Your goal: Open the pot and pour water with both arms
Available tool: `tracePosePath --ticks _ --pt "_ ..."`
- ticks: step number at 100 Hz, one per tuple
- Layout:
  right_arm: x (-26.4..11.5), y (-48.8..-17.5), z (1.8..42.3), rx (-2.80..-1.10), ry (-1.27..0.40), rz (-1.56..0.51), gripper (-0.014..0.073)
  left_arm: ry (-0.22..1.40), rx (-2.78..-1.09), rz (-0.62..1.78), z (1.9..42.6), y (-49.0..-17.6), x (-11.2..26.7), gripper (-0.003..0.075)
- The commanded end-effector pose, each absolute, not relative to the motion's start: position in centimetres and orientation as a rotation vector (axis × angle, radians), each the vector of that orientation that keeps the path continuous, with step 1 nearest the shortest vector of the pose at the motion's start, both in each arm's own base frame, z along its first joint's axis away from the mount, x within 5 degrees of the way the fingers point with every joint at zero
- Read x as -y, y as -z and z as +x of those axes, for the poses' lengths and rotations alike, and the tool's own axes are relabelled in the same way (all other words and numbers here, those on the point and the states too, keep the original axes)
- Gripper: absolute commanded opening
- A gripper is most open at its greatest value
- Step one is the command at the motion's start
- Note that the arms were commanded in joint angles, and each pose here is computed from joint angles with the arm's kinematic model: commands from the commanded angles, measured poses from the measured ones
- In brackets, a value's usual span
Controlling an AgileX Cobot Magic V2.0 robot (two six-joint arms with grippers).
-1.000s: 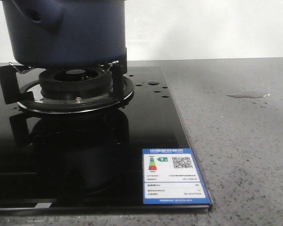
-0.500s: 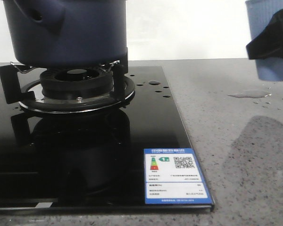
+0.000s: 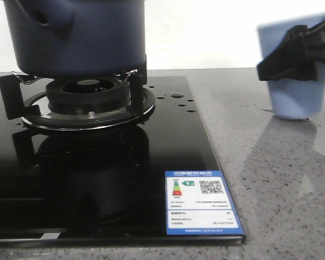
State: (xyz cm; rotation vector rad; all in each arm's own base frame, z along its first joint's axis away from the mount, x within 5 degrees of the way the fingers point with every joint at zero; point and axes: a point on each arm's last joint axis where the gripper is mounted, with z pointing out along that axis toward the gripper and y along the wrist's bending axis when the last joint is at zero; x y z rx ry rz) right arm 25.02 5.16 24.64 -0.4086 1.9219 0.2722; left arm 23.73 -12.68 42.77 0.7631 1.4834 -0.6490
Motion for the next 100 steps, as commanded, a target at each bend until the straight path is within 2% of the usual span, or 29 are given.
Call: tracePosePath --ticks 1,16,38,72,84,91,100 --pt "-5.6 -26.4 25.1 -1.821 -0.336 -0.416 0.0654 0.693 -1.413 0.71 22.7 -44.9 12.5 0.0187" --pt "-5.9 -27.0 24.8 -1.77 -0.376 -0.436 0.0642 0.683 -1.414 0.718 22.7 -44.8 12.5 0.0187" --pt "-5.8 -29.5 23.2 -1.666 -0.359 -0.442 0.0642 0.669 -1.421 0.716 23.1 -44.6 12.6 0.0187" --pt "-5.2 -34.4 18.7 -1.451 -0.298 -0.438 0.0619 0.695 -1.542 0.715 26.7 -41.2 13.7 0.0187" --pt "-4.8 -36.1 16.4 -1.369 -0.261 -0.426 0.0487 0.703 -1.579 0.715 27.6 -40.1 14.0 0.0187" --pt "-4.6 -37.1 14.9 -1.313 -0.243 -0.42 0.035 0.701 -1.595 0.714 28.1 -39.7 14.1 0.0187" --pt "-4.3 -38.2 13.0 -1.246 -0.22 -0.411 0.0118 0.671 -1.605 0.708 28.4 -39.5 13.9 0.0187"
